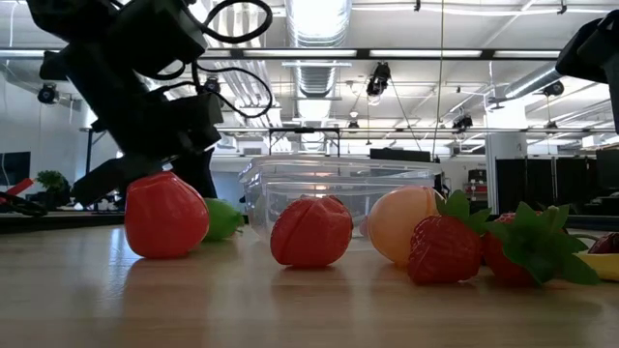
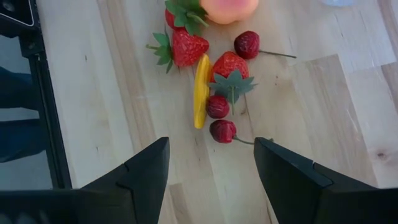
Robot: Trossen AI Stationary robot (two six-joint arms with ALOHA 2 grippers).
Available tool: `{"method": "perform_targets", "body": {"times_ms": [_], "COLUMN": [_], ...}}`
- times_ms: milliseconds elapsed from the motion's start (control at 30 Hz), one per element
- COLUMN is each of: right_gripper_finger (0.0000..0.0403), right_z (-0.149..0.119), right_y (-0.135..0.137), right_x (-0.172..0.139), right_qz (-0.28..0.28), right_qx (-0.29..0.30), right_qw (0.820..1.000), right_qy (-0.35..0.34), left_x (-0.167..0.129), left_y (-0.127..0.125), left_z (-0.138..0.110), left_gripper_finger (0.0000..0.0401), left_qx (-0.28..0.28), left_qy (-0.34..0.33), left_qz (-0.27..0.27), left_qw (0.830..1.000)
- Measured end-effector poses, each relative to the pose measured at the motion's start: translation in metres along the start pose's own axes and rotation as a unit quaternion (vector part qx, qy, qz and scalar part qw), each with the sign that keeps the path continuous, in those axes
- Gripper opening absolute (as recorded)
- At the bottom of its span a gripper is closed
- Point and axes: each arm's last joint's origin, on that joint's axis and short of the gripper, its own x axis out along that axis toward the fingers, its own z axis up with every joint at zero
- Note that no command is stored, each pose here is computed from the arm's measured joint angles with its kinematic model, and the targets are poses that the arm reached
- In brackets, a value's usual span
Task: Pick and placing Produce into tupperware
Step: Put the green melon into the transparent container
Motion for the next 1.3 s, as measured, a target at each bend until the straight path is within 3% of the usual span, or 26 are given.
{"method": "perform_targets", "body": {"times_ms": [933,1133,1300], "right_gripper_finger": [0.0226,0.0226,0.0226], "right_z": [0.000,0.000,0.000], "right_y": [0.000,0.000,0.000], "right_x": [0.000,0.000,0.000], "right_qz": [0.000,0.001,0.000], "right_qx": [0.000,0.000,0.000], "right_qw": [1.000,1.000,1.000], "right_qy": [-0.002,-0.002,-0.003], "left_x": [0.001,-0.015,-0.035], "left_y": [0.006,0.014,0.023], "left_z": [0.008,0.016,0.018], "left_gripper_finger": [0.0247,0.0242,0.0208], "left_qx": [-0.008,-0.021,-0.018], "left_qy": [-0.021,-0.045,-0.035], "left_qz": [-0.012,-0.009,-0.003], "left_qw": [1.000,0.999,0.999]}}
